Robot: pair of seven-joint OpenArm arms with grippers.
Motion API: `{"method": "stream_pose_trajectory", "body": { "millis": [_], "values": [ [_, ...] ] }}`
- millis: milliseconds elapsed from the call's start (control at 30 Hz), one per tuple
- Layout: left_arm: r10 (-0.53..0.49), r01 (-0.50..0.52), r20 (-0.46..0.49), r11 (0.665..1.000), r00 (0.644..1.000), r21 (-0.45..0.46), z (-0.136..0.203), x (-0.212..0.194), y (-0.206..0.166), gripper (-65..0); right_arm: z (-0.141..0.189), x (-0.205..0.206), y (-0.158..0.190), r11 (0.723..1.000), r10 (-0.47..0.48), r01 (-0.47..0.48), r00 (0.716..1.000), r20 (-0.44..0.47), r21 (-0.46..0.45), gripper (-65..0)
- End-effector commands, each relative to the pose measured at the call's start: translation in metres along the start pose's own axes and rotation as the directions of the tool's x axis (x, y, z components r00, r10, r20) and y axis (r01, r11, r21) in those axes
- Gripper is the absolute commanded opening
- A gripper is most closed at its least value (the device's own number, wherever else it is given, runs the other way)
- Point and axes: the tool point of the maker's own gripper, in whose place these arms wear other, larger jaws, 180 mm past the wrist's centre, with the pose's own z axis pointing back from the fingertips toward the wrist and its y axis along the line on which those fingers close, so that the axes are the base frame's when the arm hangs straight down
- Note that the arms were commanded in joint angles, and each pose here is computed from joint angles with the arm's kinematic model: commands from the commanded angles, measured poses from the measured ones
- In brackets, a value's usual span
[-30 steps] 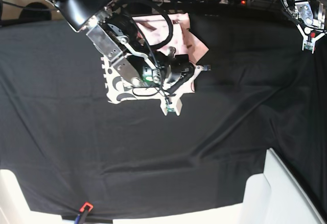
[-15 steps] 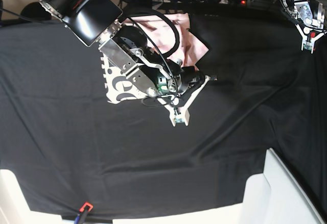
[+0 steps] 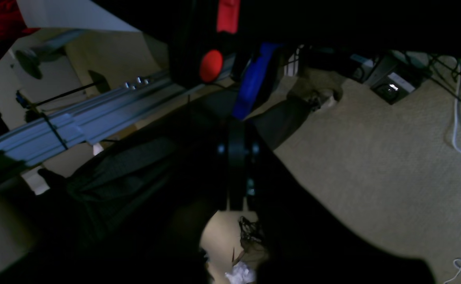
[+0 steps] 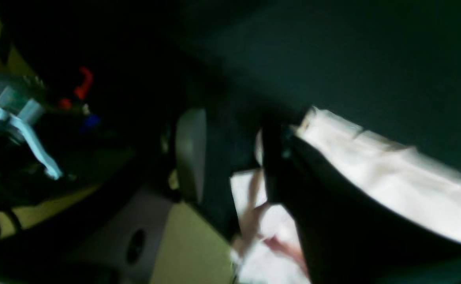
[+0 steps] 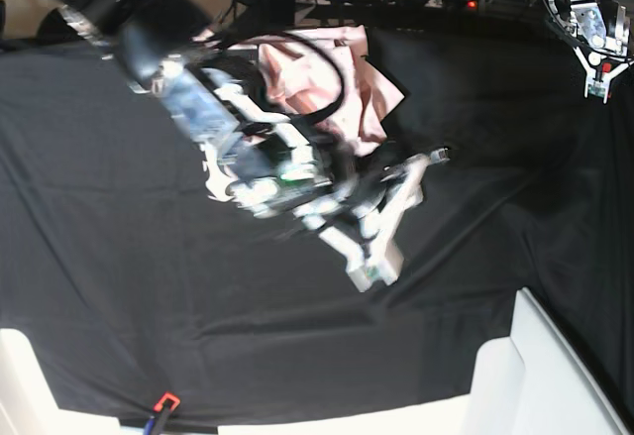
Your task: Fold the T-shirt properly
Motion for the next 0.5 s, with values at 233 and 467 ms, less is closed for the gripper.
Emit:
{"method": "stream_pose_trajectory", "body": {
  "millis": [233, 467],
  "values": [
    [0.005, -0.007, 0.116, 1.000, 0.993, 0.021, 0.005, 0.022, 0.004, -65.0, 0.056, -0.069, -0.097, 0.928, -0.306, 0.298, 0.952, -0.003, -0.222, -53.1],
    [0.095, -0.064, 0.329, 0.992, 0.940, -0.104, 0.021, 0.072, -0.033, -65.0, 0.078, -0.110, -0.110, 0.918, -0.292, 0.284, 0.956, 0.013, -0.277, -53.4]
  ]
}}
